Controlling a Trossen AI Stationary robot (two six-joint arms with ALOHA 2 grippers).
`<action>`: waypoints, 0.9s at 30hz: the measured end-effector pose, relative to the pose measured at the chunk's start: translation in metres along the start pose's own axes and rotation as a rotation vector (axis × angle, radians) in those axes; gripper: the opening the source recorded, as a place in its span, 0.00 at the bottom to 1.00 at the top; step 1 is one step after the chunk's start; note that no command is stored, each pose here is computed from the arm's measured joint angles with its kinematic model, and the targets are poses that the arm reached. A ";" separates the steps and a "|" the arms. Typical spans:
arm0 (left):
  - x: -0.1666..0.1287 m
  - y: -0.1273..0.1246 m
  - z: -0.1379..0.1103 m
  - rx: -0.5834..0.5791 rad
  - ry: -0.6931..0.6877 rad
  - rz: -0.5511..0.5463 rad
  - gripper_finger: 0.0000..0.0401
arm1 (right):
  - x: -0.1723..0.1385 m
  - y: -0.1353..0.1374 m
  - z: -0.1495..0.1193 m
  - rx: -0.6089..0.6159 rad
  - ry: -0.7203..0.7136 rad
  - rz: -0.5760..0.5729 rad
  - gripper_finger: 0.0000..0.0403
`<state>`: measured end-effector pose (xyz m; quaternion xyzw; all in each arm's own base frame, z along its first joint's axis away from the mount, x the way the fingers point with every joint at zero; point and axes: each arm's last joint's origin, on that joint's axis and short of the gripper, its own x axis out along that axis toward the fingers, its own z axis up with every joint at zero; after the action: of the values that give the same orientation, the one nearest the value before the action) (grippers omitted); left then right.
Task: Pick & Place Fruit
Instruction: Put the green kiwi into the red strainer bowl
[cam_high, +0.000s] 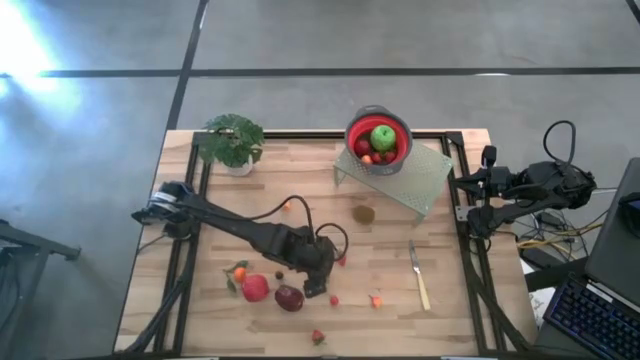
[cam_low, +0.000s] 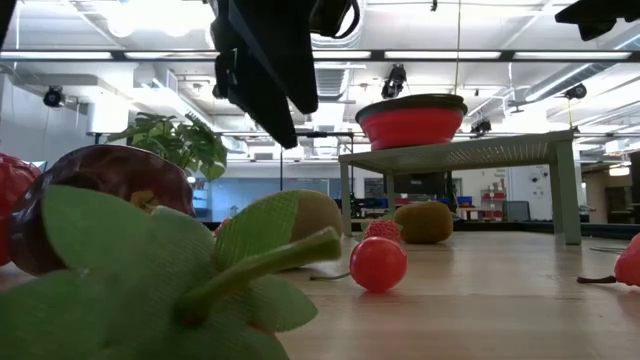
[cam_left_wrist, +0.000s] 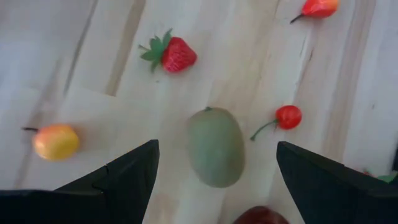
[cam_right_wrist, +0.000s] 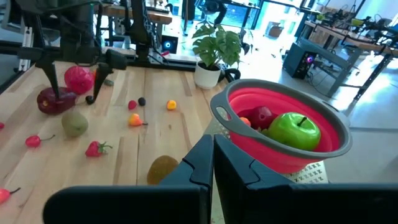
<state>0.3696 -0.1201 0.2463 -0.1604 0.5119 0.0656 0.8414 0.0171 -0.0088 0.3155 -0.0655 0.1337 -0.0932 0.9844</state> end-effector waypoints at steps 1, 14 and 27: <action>0.002 -0.001 -0.002 -0.009 -0.007 -0.008 0.82 | 0.000 0.000 0.000 0.000 0.000 0.000 0.02; 0.041 0.004 -0.034 -0.082 -0.042 -0.054 0.82 | 0.000 0.000 0.000 0.000 0.000 0.000 0.02; 0.068 0.024 -0.061 -0.062 -0.057 -0.015 0.82 | 0.000 0.000 0.000 0.000 0.000 0.000 0.02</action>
<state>0.3437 -0.1213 0.1558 -0.1886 0.4843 0.0795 0.8506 0.0170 -0.0088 0.3155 -0.0656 0.1338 -0.0933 0.9844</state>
